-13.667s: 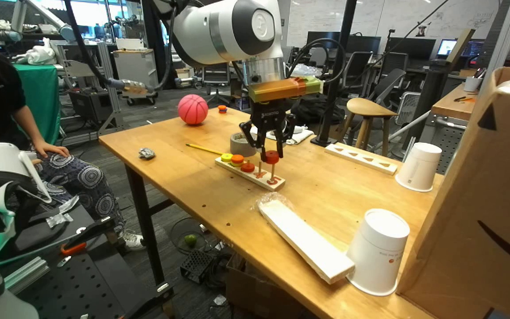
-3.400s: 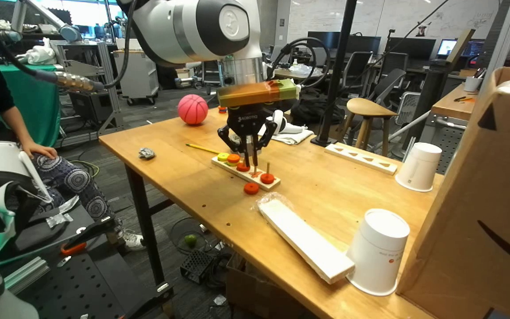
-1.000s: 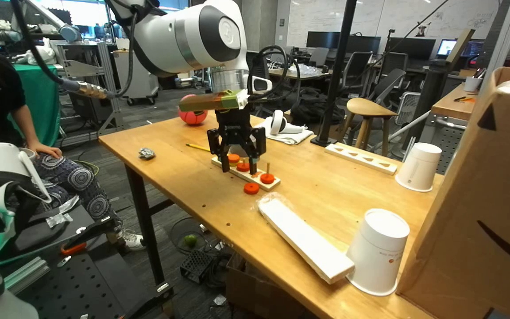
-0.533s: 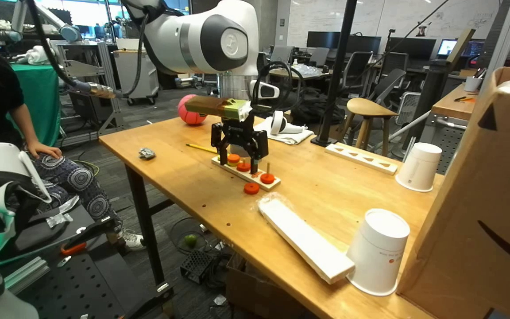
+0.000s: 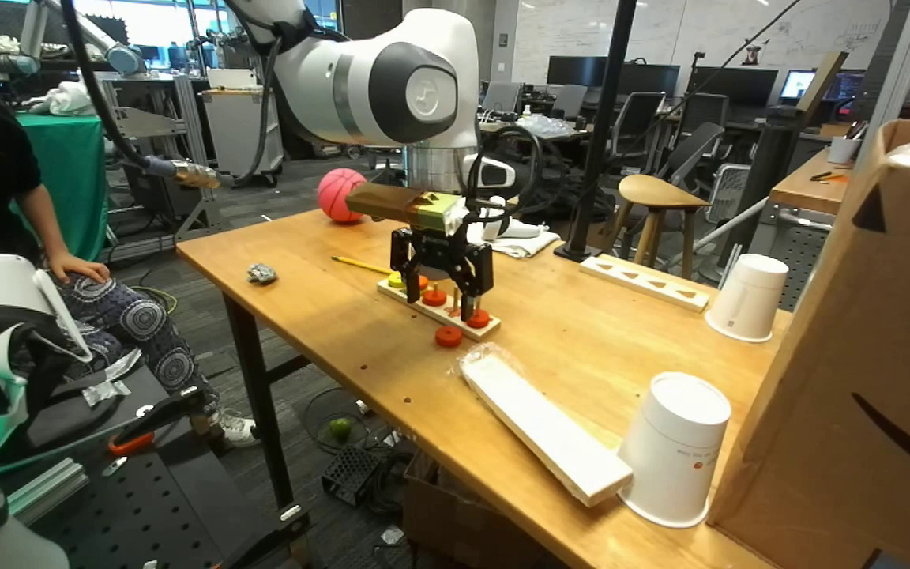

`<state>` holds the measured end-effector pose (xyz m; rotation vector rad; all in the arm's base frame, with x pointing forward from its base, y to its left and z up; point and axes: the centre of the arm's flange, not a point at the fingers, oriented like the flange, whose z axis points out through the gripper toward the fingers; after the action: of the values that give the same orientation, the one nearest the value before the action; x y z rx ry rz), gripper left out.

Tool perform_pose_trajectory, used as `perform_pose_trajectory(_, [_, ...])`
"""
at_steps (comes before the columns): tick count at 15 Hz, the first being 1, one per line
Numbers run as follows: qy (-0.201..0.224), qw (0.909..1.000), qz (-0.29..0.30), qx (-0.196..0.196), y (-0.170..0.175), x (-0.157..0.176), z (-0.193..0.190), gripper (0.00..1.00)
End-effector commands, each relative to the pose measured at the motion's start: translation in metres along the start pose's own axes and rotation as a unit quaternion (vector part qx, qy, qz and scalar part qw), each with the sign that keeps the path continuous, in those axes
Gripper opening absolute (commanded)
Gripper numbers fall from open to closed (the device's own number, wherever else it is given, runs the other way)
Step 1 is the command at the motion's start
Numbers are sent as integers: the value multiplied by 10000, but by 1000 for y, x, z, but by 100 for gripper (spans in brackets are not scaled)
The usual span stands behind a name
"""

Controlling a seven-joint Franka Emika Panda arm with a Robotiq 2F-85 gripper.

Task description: Move the right and middle blocks blocks to the first right position, respectively

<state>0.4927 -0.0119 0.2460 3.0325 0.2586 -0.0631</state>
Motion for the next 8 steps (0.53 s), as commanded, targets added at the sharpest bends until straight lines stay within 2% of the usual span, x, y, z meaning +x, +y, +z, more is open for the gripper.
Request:
perform_pose_trajectory(1, [118, 9999, -60, 39, 3, 6, 4, 96])
perform_pose_trajectory(8, [52, 10000, -48, 65, 4, 4, 16, 90])
